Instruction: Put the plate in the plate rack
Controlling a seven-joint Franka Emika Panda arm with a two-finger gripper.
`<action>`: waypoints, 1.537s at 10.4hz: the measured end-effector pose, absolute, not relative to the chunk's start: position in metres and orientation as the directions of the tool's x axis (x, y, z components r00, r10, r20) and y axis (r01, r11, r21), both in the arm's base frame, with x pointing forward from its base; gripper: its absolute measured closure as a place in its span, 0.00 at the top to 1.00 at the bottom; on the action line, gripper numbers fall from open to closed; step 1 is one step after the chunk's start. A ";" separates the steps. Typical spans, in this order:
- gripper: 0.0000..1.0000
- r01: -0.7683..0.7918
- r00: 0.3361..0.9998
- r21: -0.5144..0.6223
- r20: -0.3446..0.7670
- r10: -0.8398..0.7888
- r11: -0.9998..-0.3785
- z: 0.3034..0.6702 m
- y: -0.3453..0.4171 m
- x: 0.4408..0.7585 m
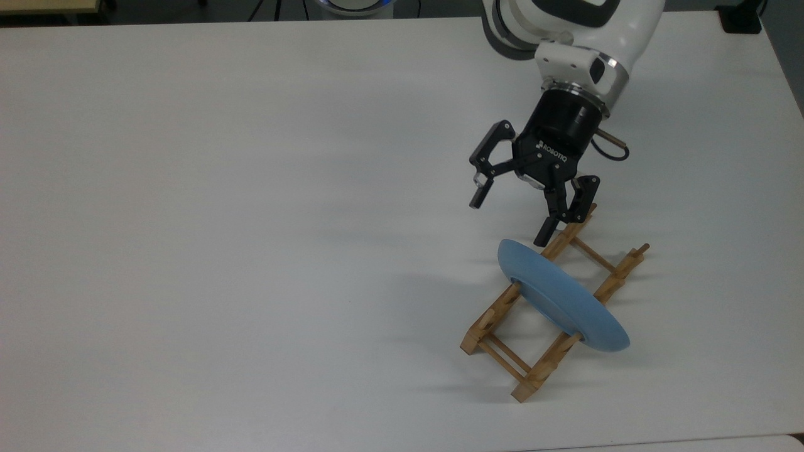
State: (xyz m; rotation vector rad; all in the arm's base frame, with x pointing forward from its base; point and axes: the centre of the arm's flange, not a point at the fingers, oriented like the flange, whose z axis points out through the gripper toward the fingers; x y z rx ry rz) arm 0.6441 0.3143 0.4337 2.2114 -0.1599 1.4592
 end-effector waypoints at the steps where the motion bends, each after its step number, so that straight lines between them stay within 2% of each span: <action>1: 1.00 -0.384 0.443 0.272 0.893 0.082 -0.883 0.454 0.310 0.643; 3: 1.00 -0.423 0.532 0.175 0.842 -0.088 -0.889 0.498 0.301 0.634; 6: 1.00 -0.420 0.687 0.065 0.674 -0.271 -0.905 0.554 0.285 0.611; 9: 1.00 -0.489 0.817 0.036 0.370 -0.443 -0.871 0.608 0.233 0.571; 10: 1.00 -0.507 0.834 0.026 0.267 -0.483 -0.862 0.622 0.209 0.559; 12: 1.00 -0.565 0.819 -0.030 0.098 -0.565 -0.824 0.638 0.149 0.551; 14: 1.00 -0.591 0.803 -0.068 0.038 -0.594 -0.803 0.643 0.084 0.550; 15: 1.00 -0.576 0.814 -0.071 0.034 -0.579 -0.814 0.644 0.059 0.547; 16: 1.00 -0.518 0.853 -0.070 0.036 -0.521 -0.853 0.643 0.045 0.545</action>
